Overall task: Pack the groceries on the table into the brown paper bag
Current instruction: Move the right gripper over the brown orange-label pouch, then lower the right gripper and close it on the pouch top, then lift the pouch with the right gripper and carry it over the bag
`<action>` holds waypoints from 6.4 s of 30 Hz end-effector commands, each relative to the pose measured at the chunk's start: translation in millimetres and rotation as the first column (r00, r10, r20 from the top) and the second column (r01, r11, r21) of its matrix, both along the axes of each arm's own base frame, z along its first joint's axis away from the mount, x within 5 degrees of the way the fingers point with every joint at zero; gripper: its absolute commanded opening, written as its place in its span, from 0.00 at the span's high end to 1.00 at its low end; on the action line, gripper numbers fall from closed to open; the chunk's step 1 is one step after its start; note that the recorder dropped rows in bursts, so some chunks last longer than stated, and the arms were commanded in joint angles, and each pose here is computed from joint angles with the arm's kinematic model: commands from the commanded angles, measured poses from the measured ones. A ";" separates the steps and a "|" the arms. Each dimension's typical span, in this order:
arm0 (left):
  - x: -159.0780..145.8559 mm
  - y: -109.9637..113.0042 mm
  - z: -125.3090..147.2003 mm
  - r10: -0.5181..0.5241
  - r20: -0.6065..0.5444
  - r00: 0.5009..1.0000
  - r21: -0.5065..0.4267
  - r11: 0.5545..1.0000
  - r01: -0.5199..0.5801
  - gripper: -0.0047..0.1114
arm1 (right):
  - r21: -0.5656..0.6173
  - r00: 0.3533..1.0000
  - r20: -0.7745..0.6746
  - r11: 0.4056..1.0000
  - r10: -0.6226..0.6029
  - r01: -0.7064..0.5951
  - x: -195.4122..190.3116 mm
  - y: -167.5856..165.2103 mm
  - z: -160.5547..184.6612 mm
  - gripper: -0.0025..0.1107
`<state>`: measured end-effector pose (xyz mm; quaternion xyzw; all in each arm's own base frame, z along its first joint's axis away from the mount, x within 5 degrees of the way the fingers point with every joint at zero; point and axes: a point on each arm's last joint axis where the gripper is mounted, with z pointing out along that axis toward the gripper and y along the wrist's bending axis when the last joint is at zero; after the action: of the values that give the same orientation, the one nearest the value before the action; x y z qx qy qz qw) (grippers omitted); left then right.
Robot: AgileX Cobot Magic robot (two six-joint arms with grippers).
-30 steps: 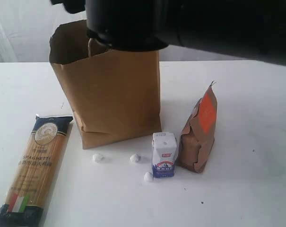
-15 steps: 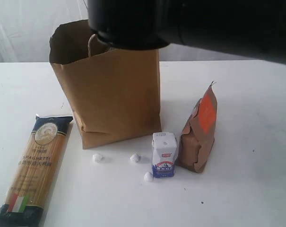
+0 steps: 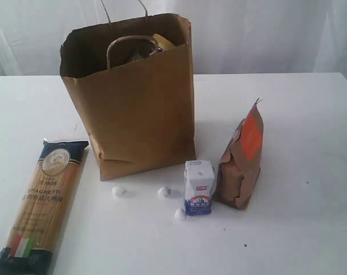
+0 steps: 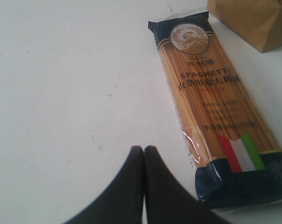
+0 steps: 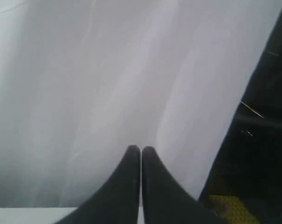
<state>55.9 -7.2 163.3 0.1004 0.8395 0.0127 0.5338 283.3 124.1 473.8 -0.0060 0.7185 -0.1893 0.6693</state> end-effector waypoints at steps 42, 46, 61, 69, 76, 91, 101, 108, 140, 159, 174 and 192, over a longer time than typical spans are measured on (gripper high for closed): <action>-0.4 -0.1 -1.0 0.006 -0.001 1.000 -0.014 1.000 -0.006 0.96 | 0.392 0.660 -0.671 0.917 0.339 -0.073 1.4 -87.1 -87.7 0.98; -0.4 -0.1 -1.0 0.006 -0.001 1.000 -0.014 1.000 -0.006 0.96 | 0.330 0.535 -0.774 0.937 0.338 -0.114 -0.6 -53.3 -93.3 0.98; -0.4 -0.1 -1.0 0.006 -0.001 1.000 -0.014 1.000 -0.006 0.96 | 0.334 0.328 -0.892 0.943 0.311 0.015 34.9 -6.2 -153.9 0.34; -0.4 -0.1 -1.0 0.006 -0.001 1.000 -0.014 1.000 -0.006 0.96 | 0.361 0.270 -0.909 0.924 0.318 0.128 50.0 4.1 -185.4 0.35; -0.4 -0.1 -1.0 0.006 -0.001 1.000 -0.014 1.000 -0.006 0.96 | 0.543 0.284 -0.817 0.835 0.501 0.091 44.5 19.3 -151.3 0.35; -0.4 -0.1 -1.0 0.006 -0.001 1.000 -0.014 1.000 -0.006 0.96 | 0.454 0.308 -0.860 0.886 0.406 0.101 68.6 18.3 -165.7 0.35; -0.4 -0.1 -1.0 0.006 -0.001 1.000 -0.014 1.000 -0.006 0.96 | 0.393 0.298 -0.890 0.912 0.344 0.121 76.5 15.8 -180.7 0.35; -0.4 -0.1 -1.0 0.006 -0.001 1.000 -0.014 1.000 -0.006 0.96 | 0.372 0.260 -0.908 0.917 0.328 0.142 83.6 18.6 -199.2 0.35; -0.4 -0.1 -1.0 0.006 -0.001 1.000 -0.014 1.000 -0.006 0.96 | 0.196 0.478 -0.844 0.970 0.243 -0.146 45.3 -15.9 -105.8 0.98; -0.4 -0.1 -1.0 0.006 -0.001 1.000 -0.014 1.000 -0.006 0.96 | 0.549 0.740 0.046 0.601 0.671 -0.580 -16.5 -5.4 68.9 0.98; -0.4 -0.1 -1.0 0.006 -0.001 1.000 -0.014 1.000 -0.006 0.96 | 0.607 0.541 0.095 0.382 0.835 -0.697 27.0 65.6 28.3 0.98; -0.4 -0.1 -1.0 0.006 -0.001 1.000 -0.014 1.000 -0.006 0.96 | 0.645 0.500 -0.015 0.391 0.866 -0.657 63.3 115.8 -32.1 0.98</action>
<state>55.9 -7.2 163.1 0.1005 0.8400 0.0125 0.5331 348.0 230.0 437.7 -0.1845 0.7731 0.3569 0.4907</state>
